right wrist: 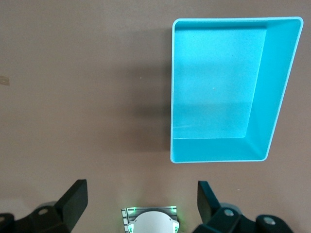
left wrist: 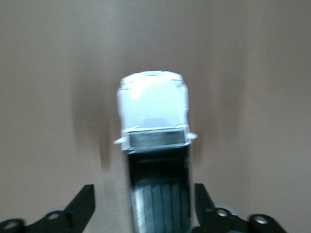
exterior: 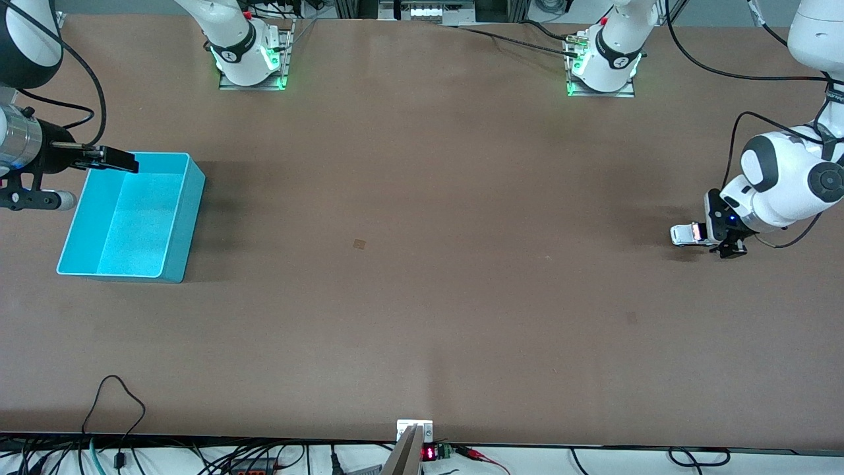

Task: Wind and store white jeep toy
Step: 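Drag the jeep backward along the table with the left gripper, then open the left gripper to release the jeep and lift away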

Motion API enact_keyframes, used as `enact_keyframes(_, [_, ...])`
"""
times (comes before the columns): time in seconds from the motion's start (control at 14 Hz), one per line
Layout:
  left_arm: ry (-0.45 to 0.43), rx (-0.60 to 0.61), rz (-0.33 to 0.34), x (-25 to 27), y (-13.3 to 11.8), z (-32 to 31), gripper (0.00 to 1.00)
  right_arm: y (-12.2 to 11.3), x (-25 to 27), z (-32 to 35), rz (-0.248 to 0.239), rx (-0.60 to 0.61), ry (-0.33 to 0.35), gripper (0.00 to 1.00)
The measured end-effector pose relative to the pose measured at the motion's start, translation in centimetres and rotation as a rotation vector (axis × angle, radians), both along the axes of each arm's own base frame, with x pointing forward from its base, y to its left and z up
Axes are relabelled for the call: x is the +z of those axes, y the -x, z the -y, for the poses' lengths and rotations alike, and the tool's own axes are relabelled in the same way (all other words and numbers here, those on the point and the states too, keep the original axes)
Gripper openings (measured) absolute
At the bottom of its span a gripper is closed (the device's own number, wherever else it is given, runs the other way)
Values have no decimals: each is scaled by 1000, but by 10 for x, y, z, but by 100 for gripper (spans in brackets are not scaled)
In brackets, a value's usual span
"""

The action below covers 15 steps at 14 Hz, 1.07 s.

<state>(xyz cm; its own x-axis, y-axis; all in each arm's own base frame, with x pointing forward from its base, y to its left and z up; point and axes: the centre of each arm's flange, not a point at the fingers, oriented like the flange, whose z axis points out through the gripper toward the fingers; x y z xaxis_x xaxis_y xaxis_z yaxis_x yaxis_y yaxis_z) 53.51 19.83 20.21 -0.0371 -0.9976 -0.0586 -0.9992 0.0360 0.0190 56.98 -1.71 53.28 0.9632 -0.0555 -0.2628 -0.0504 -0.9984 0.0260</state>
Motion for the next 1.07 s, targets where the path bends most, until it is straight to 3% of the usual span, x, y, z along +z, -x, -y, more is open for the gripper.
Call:
enact_keyframes(0.07, [-2,-15,11,13,-7,7,100,0,0,0,0,0,0,100])
enact_keyframes(0.64, [4,-182,22,99,-34,114,100,0,0,-2,-3,-2,-16,100])
enact_keyframes(1.07, [84,-70,29,132,-46,186,100,0,-1,-2,-3,-3,-16,100])
